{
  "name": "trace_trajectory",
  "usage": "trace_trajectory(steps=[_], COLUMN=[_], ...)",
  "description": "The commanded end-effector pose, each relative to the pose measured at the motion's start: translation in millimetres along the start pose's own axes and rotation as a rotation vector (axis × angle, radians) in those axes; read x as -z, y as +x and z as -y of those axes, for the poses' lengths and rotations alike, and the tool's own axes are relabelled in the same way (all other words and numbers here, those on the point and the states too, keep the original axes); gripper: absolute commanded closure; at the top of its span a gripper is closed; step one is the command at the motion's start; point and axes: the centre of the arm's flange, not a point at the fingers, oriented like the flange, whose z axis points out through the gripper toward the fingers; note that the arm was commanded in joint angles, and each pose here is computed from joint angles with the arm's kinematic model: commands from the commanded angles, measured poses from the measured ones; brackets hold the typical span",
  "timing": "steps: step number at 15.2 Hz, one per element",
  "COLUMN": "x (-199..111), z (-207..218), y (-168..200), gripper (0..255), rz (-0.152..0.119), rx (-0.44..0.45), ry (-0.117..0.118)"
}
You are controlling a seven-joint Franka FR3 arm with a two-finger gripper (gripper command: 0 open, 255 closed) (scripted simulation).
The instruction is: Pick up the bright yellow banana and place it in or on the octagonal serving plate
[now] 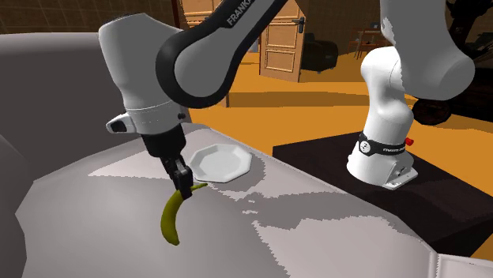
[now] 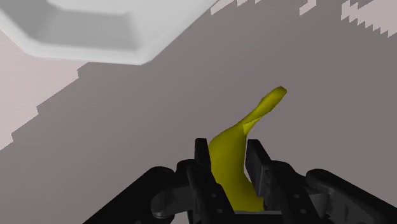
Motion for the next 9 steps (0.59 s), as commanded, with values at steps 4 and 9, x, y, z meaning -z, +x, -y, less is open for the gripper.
trace_trajectory(steps=[4, 9], x=[27, 53], z=[3, 5], y=[-2, -5], gripper=[255, 255], rz=[0.0, 0.0], rx=[0.0, 0.0], ry=[0.0, 0.0])
